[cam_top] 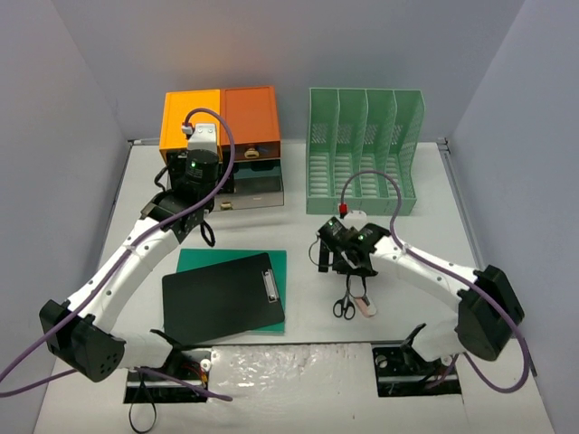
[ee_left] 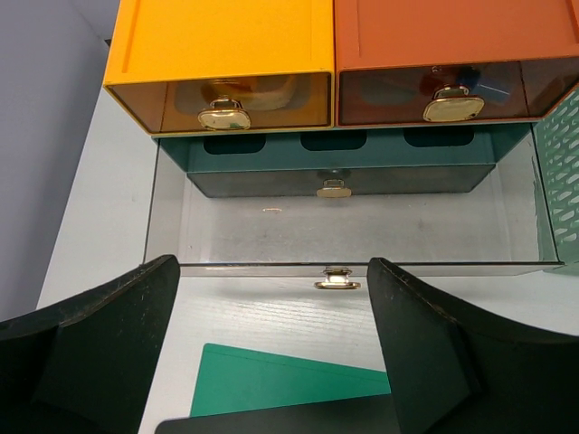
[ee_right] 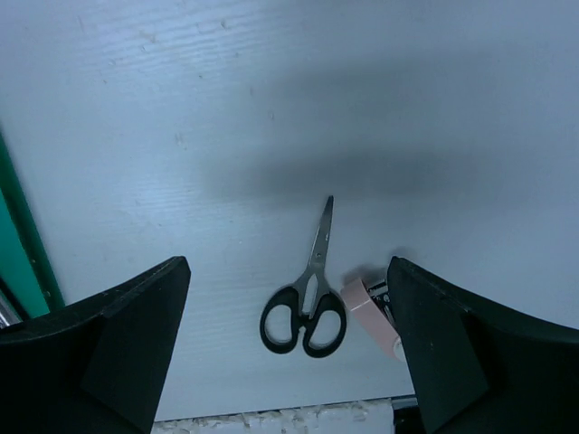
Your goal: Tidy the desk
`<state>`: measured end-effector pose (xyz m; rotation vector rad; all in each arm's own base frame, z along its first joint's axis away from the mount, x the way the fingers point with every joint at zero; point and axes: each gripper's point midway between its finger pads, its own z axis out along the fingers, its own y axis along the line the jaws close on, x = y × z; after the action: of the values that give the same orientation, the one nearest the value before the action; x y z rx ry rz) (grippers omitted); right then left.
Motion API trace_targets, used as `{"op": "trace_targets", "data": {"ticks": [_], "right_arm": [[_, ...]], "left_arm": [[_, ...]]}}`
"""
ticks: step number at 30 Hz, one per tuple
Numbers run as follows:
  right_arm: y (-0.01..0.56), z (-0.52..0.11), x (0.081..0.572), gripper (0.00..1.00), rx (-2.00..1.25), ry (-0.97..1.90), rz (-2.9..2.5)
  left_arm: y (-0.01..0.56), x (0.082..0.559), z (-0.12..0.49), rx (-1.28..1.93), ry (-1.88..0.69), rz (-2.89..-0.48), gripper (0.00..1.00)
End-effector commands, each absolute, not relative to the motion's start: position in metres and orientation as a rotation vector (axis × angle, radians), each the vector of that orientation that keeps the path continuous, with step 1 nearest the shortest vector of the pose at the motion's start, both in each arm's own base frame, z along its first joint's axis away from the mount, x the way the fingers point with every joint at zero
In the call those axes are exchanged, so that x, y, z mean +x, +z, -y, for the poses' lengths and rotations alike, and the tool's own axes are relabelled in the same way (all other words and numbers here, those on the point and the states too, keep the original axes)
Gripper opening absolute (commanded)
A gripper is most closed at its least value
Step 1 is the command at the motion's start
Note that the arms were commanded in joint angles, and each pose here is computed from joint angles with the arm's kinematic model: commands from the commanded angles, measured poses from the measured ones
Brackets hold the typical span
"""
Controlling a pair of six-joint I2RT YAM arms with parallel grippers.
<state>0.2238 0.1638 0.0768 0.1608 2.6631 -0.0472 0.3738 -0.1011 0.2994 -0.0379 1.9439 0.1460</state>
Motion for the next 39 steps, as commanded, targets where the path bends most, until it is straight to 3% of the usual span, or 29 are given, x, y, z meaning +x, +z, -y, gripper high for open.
{"op": "trace_targets", "data": {"ticks": [1, 7, 24, 39], "right_arm": [[0.085, -0.160, 0.206, 0.86, 0.267, 0.034, -2.607], [0.075, -0.145, 0.183, 0.79, 0.330, 0.028, -2.642], [0.052, -0.105, 0.128, 0.76, 0.511, -0.057, -2.732], [0.018, -0.106, 0.126, 0.70, 0.594, -0.047, -2.720]], "left_arm": [[0.345, 0.377, 0.100, -0.071, 0.096, -1.832, 0.82], [0.345, 0.373, 0.098, -0.062, 0.102, -1.840, 0.82], [0.353, 0.372, 0.097, -0.059, 0.094, -1.825, 0.82], [0.363, 0.373, 0.098, -0.037, 0.101, -1.807, 0.83]]}}
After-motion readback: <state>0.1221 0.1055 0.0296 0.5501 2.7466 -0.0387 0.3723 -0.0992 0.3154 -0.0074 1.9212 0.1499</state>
